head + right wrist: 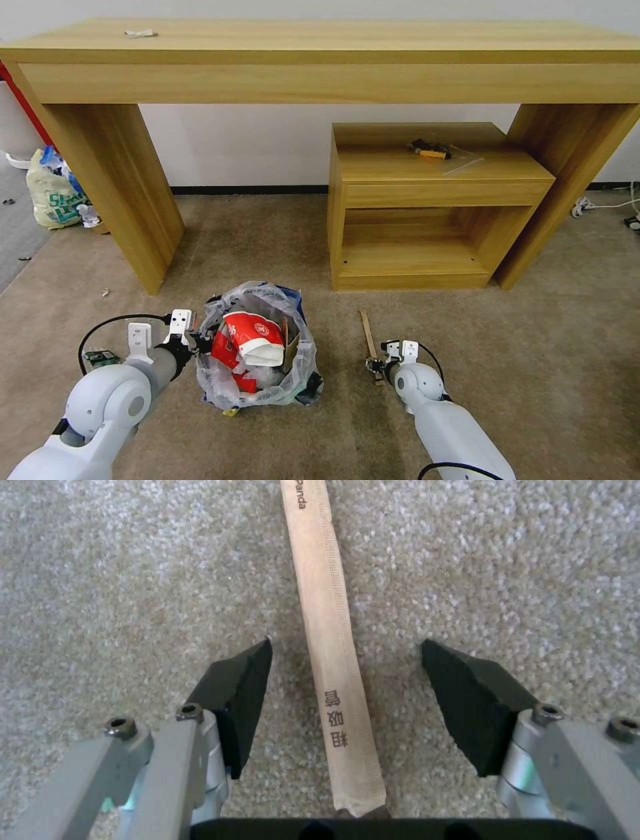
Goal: Pick up the trash bin and place the garbage on the floor into it.
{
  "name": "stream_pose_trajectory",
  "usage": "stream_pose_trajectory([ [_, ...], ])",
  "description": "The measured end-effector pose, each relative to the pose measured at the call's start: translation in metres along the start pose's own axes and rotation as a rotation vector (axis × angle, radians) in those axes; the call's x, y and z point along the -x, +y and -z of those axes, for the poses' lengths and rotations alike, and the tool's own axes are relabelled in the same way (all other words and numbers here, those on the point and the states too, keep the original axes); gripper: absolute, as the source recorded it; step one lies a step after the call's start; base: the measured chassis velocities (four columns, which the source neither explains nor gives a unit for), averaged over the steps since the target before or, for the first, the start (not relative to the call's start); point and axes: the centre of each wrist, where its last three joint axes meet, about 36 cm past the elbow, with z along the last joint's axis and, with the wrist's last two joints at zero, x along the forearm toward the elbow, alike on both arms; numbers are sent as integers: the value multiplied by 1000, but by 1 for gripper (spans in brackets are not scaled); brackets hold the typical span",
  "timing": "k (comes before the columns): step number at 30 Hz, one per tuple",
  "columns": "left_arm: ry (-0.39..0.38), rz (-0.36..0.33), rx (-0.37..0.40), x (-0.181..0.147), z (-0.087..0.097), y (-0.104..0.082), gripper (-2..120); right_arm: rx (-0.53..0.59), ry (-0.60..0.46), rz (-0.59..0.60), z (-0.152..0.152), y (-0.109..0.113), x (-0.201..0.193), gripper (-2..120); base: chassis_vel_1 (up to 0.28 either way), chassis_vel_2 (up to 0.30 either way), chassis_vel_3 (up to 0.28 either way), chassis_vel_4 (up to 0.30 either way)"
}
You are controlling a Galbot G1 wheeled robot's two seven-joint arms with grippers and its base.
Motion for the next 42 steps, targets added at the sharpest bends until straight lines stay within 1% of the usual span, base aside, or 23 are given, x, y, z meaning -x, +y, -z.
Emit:
stream_pose_trajectory([
  [2,0,0,0,0,0,0,0,0,0,0,0,0,0,60,0,0,0,0],
  [3,1,-1,0,0,0,0,0,-5,-1,-20,0,0,-1,60,0,0,0,0],
  [4,-2,-6,0,-2,-1,-2,0,-28,-18,-77,-2,1,-12,61,0,0,0,0],
  [5,-2,-8,0,-3,-2,-3,0,-40,-42,-86,-2,5,-23,64,0,0,0,0],
  [6,-2,-8,0,-3,-2,-3,0,-40,-42,-86,-2,5,-23,64,0,0,0,0],
  [7,-2,-12,-2,-3,-2,-4,0,-46,-74,-83,2,10,-33,69,0,0,0,0],
  [9,-3,-12,-3,-4,-2,-4,0,-47,-110,-80,4,13,-44,81,0,0,0,0],
  [10,-3,-12,-3,-4,-2,-4,0,-47,-110,-80,4,13,-44,81,0,0,0,0],
  [11,-3,-12,-3,-4,-3,-4,0,-47,-116,-78,4,13,-47,84,0,0,0,0],
  [12,-2,-13,-3,-4,-3,-4,0,-46,-125,-76,5,13,-49,87,0,0,0,0],
  [13,-3,-14,-4,-4,-3,-4,0,-45,-128,-77,6,12,-50,93,0,0,0,0],
  [14,-3,-14,-4,-4,-3,-4,0,-45,-128,-77,6,12,-50,93,0,0,0,0],
  [17,-5,-15,-2,-4,-2,-4,0,-44,-127,-74,6,12,-50,100,0,0,0,0],
  [23,-4,-16,-2,-3,-2,-4,0,-49,-108,-62,11,11,-43,100,0,0,0,0],
  [30,-3,-18,-1,-3,-2,-4,0,-50,-62,-44,17,16,-31,100,0,0,0,0],
  [35,-5,-22,3,-2,0,-5,0,-52,-38,-56,14,15,-25,99,0,0,0,0],
  [40,-4,-24,2,-2,-1,-6,0,-61,-24,-81,10,9,-19,98,0,0,0,0],
  [41,-3,-24,3,-2,-1,-6,0,-58,-22,-86,8,7,-17,93,0,0,0,0],
  [42,-3,-24,3,-2,-1,-6,0,-58,-22,-86,8,7,-17,93,0,0,0,0],
])
